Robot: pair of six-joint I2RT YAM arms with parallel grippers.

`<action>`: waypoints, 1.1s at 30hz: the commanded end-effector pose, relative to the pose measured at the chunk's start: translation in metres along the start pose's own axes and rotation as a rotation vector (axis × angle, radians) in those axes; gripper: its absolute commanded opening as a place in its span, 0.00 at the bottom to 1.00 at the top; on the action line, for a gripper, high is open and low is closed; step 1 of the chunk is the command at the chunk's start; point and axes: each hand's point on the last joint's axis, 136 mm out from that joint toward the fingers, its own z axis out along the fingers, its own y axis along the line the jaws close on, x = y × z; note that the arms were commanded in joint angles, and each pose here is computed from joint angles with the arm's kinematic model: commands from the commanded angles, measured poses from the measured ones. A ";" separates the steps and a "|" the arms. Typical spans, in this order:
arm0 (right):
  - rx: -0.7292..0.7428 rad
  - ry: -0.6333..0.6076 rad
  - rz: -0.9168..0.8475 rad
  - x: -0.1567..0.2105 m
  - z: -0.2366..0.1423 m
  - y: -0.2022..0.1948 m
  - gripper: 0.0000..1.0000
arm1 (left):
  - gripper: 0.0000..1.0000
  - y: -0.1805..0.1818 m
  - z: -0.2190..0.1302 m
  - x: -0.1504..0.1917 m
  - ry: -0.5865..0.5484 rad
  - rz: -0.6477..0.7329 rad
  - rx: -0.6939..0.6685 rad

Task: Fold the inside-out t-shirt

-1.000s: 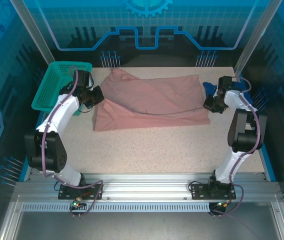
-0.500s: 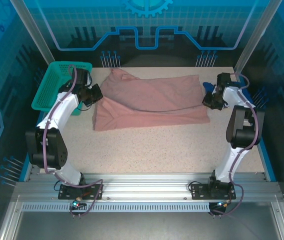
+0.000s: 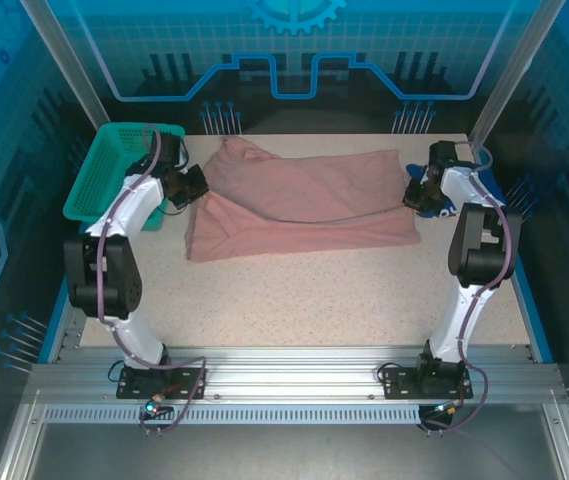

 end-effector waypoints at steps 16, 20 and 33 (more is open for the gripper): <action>-0.242 -0.058 -0.162 0.042 -0.033 0.074 0.41 | 0.53 -0.032 0.011 -0.027 -0.077 -0.045 0.149; -0.274 0.007 -0.250 0.082 -0.018 0.108 0.43 | 0.55 -0.030 0.006 0.018 -0.047 -0.054 0.199; -0.245 0.092 -0.306 0.109 0.014 0.132 0.42 | 0.56 -0.001 0.056 0.100 0.126 0.070 0.048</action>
